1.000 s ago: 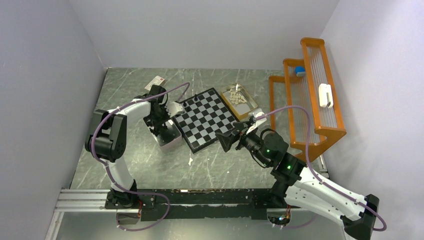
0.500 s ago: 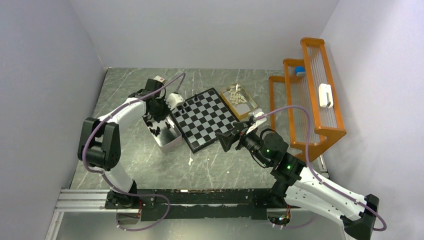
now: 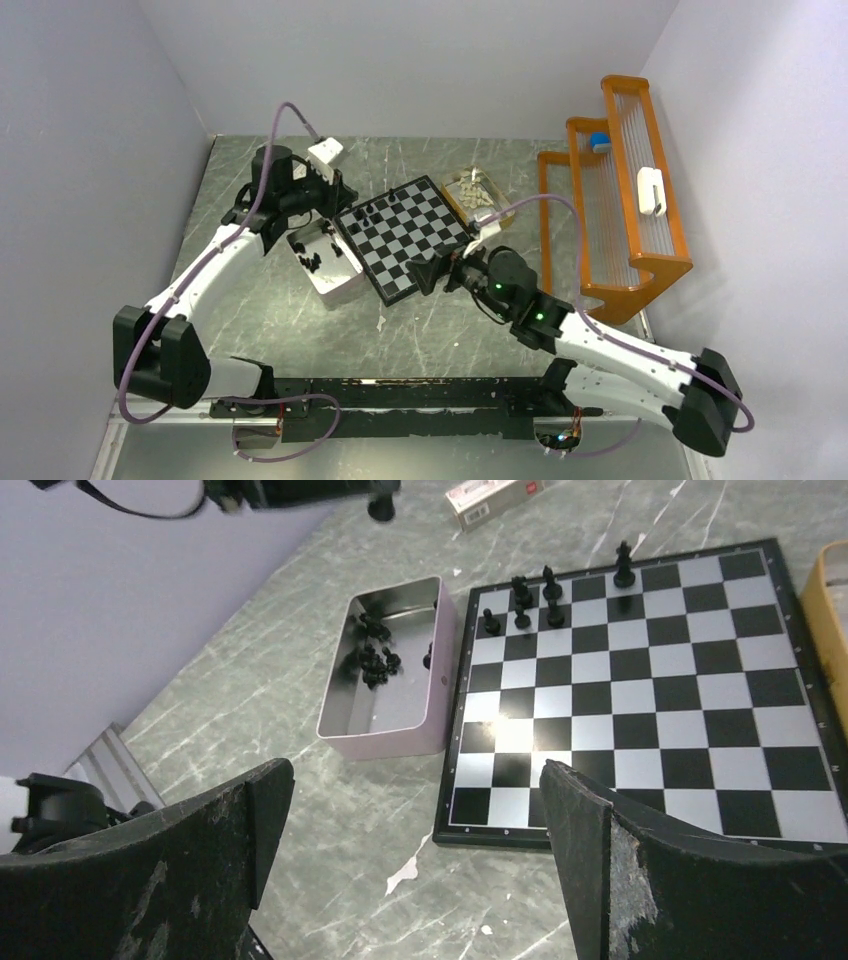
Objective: Set up the chess pieces on the board
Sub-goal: Pick up the chess piece from the storage box, then place the chess piece on the chessboard.
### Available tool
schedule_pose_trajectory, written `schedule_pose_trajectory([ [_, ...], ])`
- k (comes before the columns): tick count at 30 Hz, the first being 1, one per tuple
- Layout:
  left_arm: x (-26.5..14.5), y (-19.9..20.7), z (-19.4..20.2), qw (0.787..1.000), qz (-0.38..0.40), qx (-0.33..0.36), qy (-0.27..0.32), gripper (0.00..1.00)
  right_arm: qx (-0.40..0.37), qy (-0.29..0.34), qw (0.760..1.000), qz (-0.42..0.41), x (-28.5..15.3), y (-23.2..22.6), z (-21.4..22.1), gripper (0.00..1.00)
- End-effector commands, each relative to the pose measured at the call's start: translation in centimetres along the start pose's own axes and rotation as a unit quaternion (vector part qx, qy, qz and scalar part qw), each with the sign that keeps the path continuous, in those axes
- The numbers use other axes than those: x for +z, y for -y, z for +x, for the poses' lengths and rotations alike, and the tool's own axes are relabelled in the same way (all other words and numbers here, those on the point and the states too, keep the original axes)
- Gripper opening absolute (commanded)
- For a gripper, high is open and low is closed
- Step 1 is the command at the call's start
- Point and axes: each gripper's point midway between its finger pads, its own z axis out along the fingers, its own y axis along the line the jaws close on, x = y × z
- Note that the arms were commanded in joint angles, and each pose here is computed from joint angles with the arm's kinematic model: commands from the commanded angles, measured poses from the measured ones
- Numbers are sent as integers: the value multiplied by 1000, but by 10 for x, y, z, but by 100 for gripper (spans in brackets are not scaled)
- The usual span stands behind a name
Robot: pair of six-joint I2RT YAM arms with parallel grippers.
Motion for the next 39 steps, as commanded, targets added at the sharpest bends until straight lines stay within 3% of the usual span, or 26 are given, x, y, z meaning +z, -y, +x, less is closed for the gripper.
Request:
schedule_pose_trajectory([
  [1, -6, 24, -65, 983, 46, -122, 130, 12, 27, 57, 998, -13, 28, -15, -33, 98],
  [9, -24, 66, -88, 949, 152, -205, 187, 11, -17, 76, 995, -60, 85, -44, -48, 86],
  [17, -43, 89, -94, 929, 199, -234, 206, 8, -46, 88, 993, -58, 123, -50, -53, 82],
  [20, -49, 95, -94, 927, 207, -236, 208, 8, -56, 92, 993, -45, 129, -47, -55, 77],
  [27, -58, 108, -88, 928, 221, -233, 191, 6, -92, 116, 988, -41, 129, -45, -67, 52],
  [31, -63, 113, -87, 928, 221, -229, 192, 7, -96, 111, 988, -50, 131, -49, -65, 49],
  [36, -61, 115, -84, 930, 219, -226, 189, 7, -82, 122, 988, -47, 131, -49, -69, 58],
  [39, -56, 114, -78, 933, 213, -231, 178, 6, -80, 126, 987, -54, 131, -51, -70, 48],
])
